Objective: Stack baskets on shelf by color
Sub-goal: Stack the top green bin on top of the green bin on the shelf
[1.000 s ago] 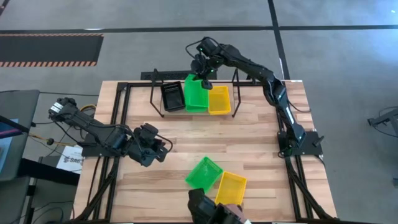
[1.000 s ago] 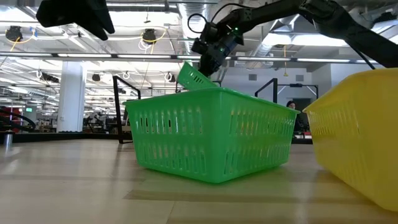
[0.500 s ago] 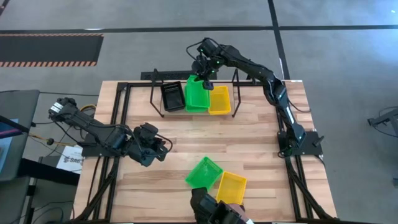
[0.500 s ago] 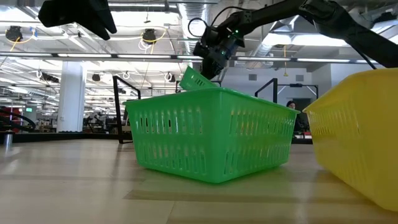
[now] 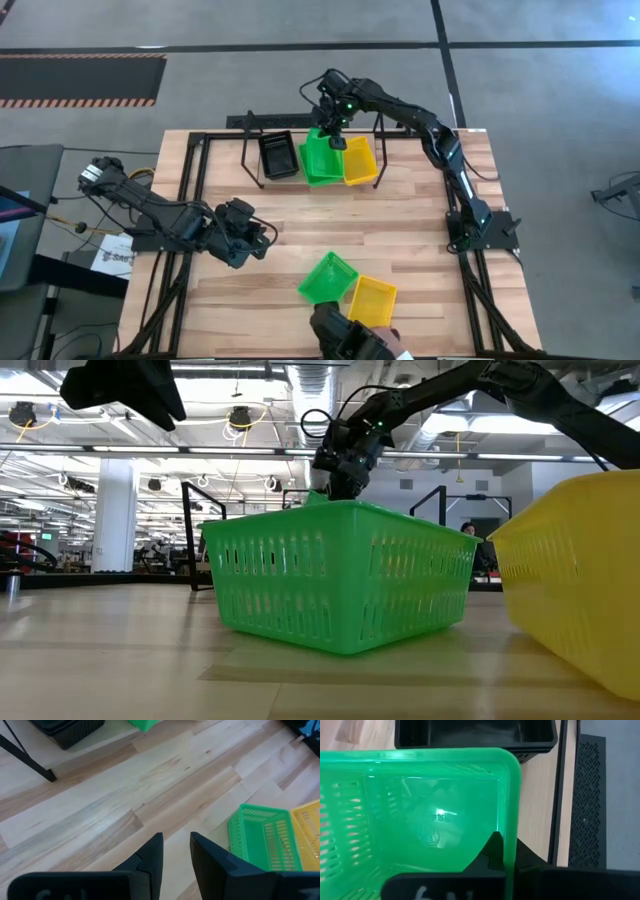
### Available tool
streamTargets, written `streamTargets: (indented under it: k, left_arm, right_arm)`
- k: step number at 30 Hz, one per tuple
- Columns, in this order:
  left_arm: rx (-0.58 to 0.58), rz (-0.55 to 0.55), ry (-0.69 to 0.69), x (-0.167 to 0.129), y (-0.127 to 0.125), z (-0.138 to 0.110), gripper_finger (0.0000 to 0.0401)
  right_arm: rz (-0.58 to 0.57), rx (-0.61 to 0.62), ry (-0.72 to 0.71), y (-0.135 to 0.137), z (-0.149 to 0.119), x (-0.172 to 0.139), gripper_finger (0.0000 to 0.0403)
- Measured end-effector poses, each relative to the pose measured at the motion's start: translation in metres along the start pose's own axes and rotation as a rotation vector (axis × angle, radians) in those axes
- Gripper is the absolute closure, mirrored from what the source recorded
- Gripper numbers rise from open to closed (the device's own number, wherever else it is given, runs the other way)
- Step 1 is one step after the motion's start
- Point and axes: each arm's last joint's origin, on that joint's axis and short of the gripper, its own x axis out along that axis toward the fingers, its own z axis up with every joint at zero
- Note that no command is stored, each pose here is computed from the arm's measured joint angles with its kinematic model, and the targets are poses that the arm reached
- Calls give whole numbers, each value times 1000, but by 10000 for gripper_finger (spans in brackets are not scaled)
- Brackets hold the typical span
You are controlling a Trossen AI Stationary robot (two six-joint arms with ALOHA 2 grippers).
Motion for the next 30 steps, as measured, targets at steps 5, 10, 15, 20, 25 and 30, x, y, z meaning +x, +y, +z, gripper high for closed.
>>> streamTargets:
  k: [5,10,15,20,25,30]
  left_arm:
    - [0,0,0,0,0,0,318]
    - [-1,0,1,0,0,0,318]
    - [-4,0,0,0,0,0,318]
    - [-4,-1,1,0,0,0,317]
    - [-4,-2,5,0,0,0,317]
    - [-3,-4,11,0,0,0,318]
  right_arm:
    - [4,-43,2,2,2,1,402]
    - [18,-67,4,9,7,4,394]
    - [3,-92,7,16,14,8,365]
    - [-87,-71,-13,17,28,4,337]
    - [-115,-59,-40,16,38,-11,309]
    - [-147,-45,-71,20,48,-34,281]
